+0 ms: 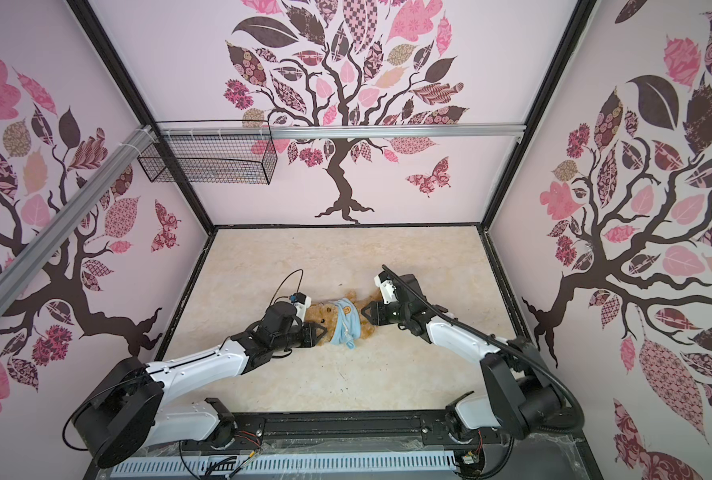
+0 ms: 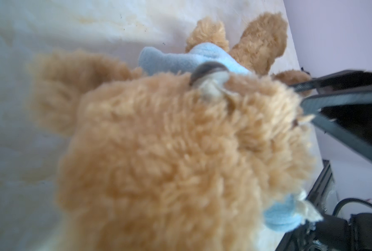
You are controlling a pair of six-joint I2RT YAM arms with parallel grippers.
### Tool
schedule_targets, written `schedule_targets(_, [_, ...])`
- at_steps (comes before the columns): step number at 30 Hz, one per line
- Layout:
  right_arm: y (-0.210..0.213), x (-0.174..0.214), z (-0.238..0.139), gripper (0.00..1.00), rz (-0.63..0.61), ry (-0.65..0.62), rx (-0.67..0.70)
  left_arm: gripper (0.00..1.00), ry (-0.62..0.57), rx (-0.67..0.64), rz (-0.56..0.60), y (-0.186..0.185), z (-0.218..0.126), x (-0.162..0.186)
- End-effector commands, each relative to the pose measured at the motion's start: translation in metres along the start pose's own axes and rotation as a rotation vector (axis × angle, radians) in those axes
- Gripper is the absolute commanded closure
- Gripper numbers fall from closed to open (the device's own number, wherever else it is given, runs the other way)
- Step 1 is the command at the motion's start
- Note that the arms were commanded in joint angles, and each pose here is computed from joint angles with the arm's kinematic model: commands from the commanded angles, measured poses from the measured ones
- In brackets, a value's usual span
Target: Dress the teddy bear
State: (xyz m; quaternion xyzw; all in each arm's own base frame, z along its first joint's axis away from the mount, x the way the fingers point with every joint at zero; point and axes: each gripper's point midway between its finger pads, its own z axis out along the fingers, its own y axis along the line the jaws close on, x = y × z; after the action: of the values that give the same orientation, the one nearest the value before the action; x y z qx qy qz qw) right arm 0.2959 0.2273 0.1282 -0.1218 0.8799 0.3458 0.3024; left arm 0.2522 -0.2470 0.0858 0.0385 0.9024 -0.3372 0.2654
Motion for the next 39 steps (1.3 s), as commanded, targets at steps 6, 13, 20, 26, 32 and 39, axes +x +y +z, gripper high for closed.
schedule_targets(6, [0.039,0.024,-0.052,0.6,-0.16,-0.127,-0.129,1.0,0.113,0.268,-0.354,-0.044,-0.027,-0.037])
schedule_targets(13, [0.056,0.033,-0.039,0.61,-0.242,-0.241,-0.183,1.0,0.265,0.392,-0.458,-0.076,-0.047,-0.045])
schedule_targets(20, [0.047,0.023,-0.021,0.66,-0.233,-0.291,-0.162,1.0,0.286,0.421,-0.456,-0.087,-0.054,-0.048])
schedule_targets(26, [0.047,0.016,-0.022,0.67,-0.264,-0.328,-0.147,1.0,0.292,0.412,-0.443,-0.085,-0.055,-0.046])
schedule_targets(32, [0.048,0.012,-0.02,0.74,-0.295,-0.328,-0.141,1.0,0.297,0.408,-0.437,-0.084,-0.054,-0.043])
schedule_targets(39, [0.063,0.009,-0.027,0.76,-0.336,-0.343,-0.204,1.0,0.303,0.397,-0.434,-0.082,-0.052,-0.04])
